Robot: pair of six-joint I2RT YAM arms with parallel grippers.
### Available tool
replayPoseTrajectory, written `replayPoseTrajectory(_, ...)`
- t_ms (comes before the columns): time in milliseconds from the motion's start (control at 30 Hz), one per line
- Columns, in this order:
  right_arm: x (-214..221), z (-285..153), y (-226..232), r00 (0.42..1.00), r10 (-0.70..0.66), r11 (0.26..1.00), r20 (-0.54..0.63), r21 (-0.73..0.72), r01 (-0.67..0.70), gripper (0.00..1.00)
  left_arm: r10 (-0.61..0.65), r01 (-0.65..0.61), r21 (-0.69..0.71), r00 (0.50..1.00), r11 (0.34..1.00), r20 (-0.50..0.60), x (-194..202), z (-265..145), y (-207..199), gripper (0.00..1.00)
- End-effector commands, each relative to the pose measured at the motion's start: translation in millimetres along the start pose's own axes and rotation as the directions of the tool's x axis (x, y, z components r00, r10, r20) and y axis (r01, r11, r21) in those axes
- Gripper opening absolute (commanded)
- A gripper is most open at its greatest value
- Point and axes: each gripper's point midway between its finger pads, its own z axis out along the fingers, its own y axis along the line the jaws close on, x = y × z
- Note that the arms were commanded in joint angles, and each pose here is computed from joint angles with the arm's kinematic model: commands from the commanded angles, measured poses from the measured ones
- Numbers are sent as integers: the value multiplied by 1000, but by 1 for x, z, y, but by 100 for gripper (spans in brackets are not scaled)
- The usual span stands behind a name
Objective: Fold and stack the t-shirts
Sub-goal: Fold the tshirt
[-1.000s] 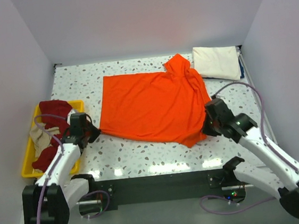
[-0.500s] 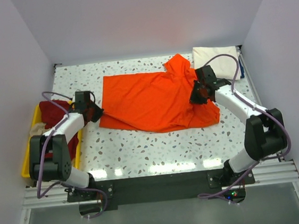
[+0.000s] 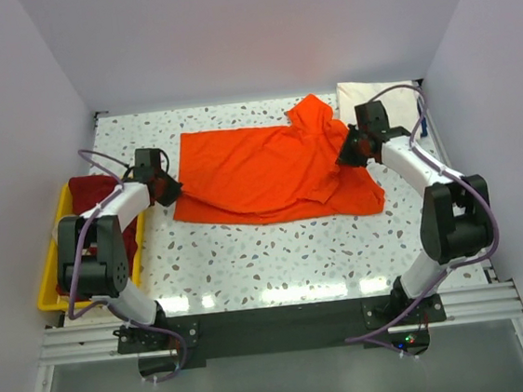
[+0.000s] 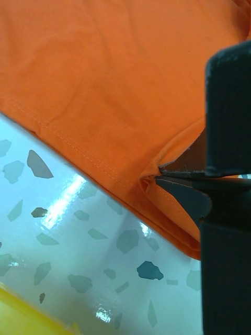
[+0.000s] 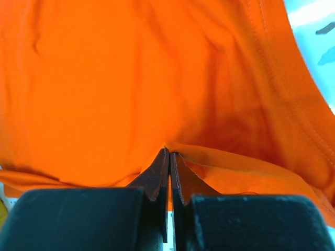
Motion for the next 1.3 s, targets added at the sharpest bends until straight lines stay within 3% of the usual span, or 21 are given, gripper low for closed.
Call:
replayPoseTrajectory(0, -18, 3, 14, 999, 7, 997, 37, -77, -4, 0, 10, -10, 7, 998, 1000, 59, -20, -10, -13, 0)
replayPoseTrajectory(1267, -51, -13, -36, 980, 156, 984, 124, -110, -143, 0, 39, -40, 12, 996, 999, 74, -49, -8, -18, 0)
